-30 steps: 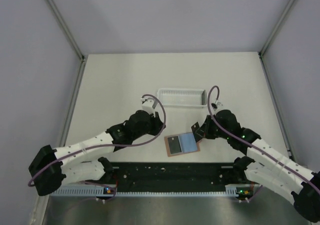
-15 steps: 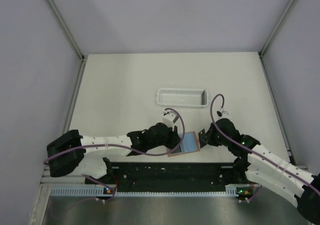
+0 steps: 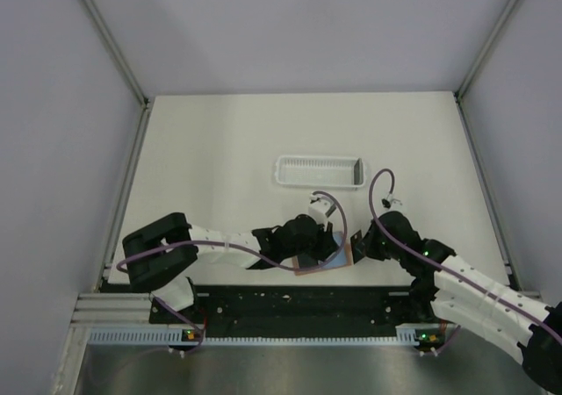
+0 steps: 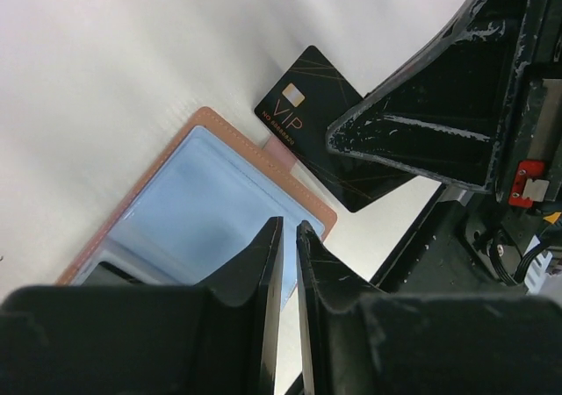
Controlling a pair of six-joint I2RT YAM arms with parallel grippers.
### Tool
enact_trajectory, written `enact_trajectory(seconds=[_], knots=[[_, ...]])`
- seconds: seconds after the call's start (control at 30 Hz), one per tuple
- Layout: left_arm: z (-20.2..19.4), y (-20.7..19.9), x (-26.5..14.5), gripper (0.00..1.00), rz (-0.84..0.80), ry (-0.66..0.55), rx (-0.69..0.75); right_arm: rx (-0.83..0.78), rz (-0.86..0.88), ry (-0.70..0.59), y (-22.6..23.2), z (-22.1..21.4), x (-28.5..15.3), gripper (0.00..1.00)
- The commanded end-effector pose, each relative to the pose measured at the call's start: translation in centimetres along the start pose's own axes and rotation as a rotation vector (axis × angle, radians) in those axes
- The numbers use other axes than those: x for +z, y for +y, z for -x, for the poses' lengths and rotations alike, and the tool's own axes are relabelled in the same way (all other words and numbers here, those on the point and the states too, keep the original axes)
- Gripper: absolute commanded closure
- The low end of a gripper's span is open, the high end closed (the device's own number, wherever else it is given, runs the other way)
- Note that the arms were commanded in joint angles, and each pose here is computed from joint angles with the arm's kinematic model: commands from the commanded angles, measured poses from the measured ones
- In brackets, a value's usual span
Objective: Put the credit cards into the card holder
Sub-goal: Turn over the card holder at the center of the board.
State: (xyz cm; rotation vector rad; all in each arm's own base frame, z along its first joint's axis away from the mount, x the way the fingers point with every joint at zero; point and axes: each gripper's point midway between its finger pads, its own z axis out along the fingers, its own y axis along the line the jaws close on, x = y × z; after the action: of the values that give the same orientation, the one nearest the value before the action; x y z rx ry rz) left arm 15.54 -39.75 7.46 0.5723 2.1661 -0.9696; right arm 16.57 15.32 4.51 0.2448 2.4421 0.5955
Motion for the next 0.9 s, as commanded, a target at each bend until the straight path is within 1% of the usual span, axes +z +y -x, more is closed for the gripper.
enact_trajectory(seconds=[0.0,0.2,0.33,0.47,0.53,0.67,0.87], knots=[[1.4,-1.7,1.5,0.83,-0.049,-0.039,0.009,0.011,0.01,0.002,0.0,-0.4,0.1,1.0],[-0.9,0.2,2.7,0.85,0.046,0.058,-0.006,0.023,-0.004,0.012,-0.4,-0.7,0.0,1.0],[-2.4,1.1,2.8,0.91,0.081,0.103,-0.029,0.029,-0.024,0.007,-0.8,-0.7,-0.1,1.0],[-4.1,2.5,2.6,0.94,0.137,0.154,-0.049,0.039,-0.031,0.01,-0.9,-0.7,-0.1,1.0],[-4.8,3.1,2.2,1.0,0.166,0.18,-0.052,0.039,-0.038,0.014,-1.1,-0.9,0.0,1.0],[-6.2,4.5,1.1,1.0,0.229,0.233,-0.074,0.037,-0.068,0.02,-1.7,-1.2,0.0,1.0],[-6.6,5.2,-0.9,1.0,0.26,0.235,-0.087,0.047,-0.131,0.018,-2.9,-1.2,-0.3,1.0]])
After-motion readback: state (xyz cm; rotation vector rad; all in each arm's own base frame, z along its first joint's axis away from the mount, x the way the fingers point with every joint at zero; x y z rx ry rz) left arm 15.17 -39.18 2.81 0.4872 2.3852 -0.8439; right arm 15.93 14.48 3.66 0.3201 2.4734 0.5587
